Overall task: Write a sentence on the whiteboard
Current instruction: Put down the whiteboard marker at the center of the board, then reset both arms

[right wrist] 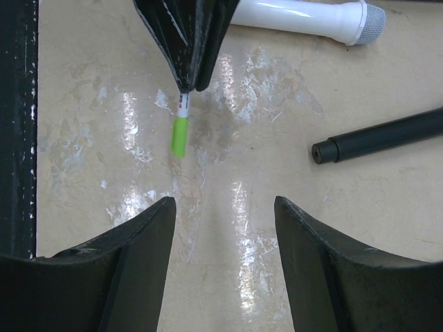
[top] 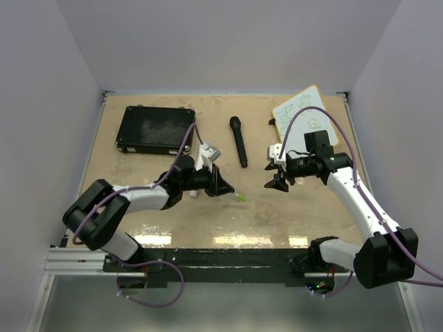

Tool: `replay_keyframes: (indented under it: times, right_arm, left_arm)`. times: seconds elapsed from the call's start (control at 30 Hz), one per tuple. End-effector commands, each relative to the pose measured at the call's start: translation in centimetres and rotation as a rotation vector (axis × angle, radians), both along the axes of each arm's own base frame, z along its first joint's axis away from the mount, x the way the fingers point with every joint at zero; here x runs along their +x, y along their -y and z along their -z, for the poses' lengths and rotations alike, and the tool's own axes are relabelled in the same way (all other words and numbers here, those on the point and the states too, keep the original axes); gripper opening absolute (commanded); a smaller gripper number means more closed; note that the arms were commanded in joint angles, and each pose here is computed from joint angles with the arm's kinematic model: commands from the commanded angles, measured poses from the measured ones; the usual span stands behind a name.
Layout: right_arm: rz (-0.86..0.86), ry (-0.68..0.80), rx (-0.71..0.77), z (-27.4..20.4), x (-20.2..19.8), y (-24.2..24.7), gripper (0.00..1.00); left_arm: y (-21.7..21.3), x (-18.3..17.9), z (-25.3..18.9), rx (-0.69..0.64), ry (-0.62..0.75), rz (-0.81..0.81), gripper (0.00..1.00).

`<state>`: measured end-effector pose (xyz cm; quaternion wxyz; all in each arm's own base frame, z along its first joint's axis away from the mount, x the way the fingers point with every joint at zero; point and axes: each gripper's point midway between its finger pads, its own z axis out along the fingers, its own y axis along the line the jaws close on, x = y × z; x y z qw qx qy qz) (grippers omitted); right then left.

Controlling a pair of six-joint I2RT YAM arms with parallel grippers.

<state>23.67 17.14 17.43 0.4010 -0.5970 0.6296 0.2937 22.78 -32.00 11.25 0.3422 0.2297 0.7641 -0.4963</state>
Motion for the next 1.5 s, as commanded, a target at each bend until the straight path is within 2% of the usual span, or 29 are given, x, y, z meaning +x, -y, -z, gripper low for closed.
replay_keyframes:
  times: [0.0, 0.03, 0.17, 0.2, 0.27, 0.4, 0.5, 0.57, 0.73, 0.83, 0.87, 0.93, 1.03, 1.1, 1.13, 1.17, 1.2, 1.23, 1.3, 1.47]
  right_arm:
    - [0.024, 0.044, 0.011, -1.1, 0.5, 0.1, 0.63]
    - [0.026, 0.04, 0.009, -1.0, 0.5, 0.2, 0.63]
    - [0.033, 0.039, 0.013, -1.0, 0.6, 0.2, 0.63]
    - [0.035, 0.039, 0.013, -1.0, 0.6, 0.3, 0.63]
    - [0.033, 0.038, 0.013, -1.0, 0.6, 0.2, 0.63]
    - [0.037, 0.035, 0.013, -0.9, 0.6, 0.3, 0.63]
    - [0.047, 0.034, 0.019, -1.1, 0.7, 0.5, 0.63]
    - [0.043, 0.031, 0.038, -1.6, 0.5, 0.5, 0.63]
    - [0.082, 0.038, 0.072, -2.8, 0.8, 1.2, 0.64]
    - [0.141, 0.062, 0.061, -3.8, 1.3, 1.9, 0.64]
    - [0.168, 0.074, 0.048, -4.1, 1.6, 2.3, 0.65]
    - [0.232, 0.111, 0.059, -6.4, 2.1, 2.9, 0.66]
    - [0.368, 0.159, 0.091, -10.5, 3.4, 4.0, 0.69]
    - [0.492, 0.149, 0.122, -12.5, 4.1, 4.8, 0.75]
    - [0.526, 0.181, 0.145, -14.5, 4.5, 5.1, 0.78]
    - [0.584, 0.19, 0.145, -15.2, 5.0, 5.7, 0.88]
    - [0.651, 0.158, 0.186, -16.0, 5.1, 6.0, 0.94]
    - [0.759, 0.201, 0.21, -17.6, 6.2, 7.3, 0.99]
    - [0.92, 0.171, 0.303, -19.5, 6.7, 8.6, 0.99]
    - [1.004, 0.191, 0.394, -23.1, 6.8, 9.4, 0.99]
  left_arm:
    - [1.7, 2.2, -0.8, -0.067, -0.092, 0.034, 0.01]
    - [1.8, 2.4, 0.6, -0.057, -0.137, 0.037, 0.02]
    - [1.6, 4.5, 1.1, -0.092, -0.175, -0.019, 0.12]
    - [1.5, 5.0, 1.4, -0.072, -0.177, -0.036, 0.22]
    - [1.0, 6.4, 1.7, -0.033, -0.161, -0.098, 0.31]
    - [-0.3, 8.1, 2.6, 0.091, -0.14, -0.191, 0.6]
    - [-1.8, 8.7, 1.1, 0.143, -0.082, -0.264, 0.71]
    - [-2.9, 9.4, -0.3, 0.161, -0.028, -0.331, 0.73]
    - [-7.4, 9.8, -7.2, 0.192, 0.171, -0.512, 0.79]
    - [-10.1, 8.9, -11.5, 0.185, 0.287, -0.59, 0.83]
    - [-10.5, 8.4, -12.5, 0.175, 0.314, -0.591, 0.85]
    - [-12.9, 7.5, -15.6, 0.156, 0.39, -0.67, 0.99]
    - [-15.1, 5.5, -20.0, 0.058, 0.476, -0.71, 1.0]
    - [-16.3, 4.0, -21.7, 0.029, 0.503, -0.73, 1.0]
    - [-16.8, 3.6, -22.1, 0.025, 0.514, -0.742, 1.0]
    - [-17.3, 3.4, -22.5, 0.026, 0.526, -0.756, 1.0]
    - [-17.9, 2.9, -22.9, 0.04, 0.533, -0.767, 1.0]
    - [-18.4, 2.8, -22.8, 0.059, 0.533, -0.783, 1.0]
    - [-19.0, 2.4, -22.7, 0.107, 0.528, -0.787, 1.0]
    - [-20.0, 1.7, -22.4, 0.165, 0.52, -0.795, 1.0]
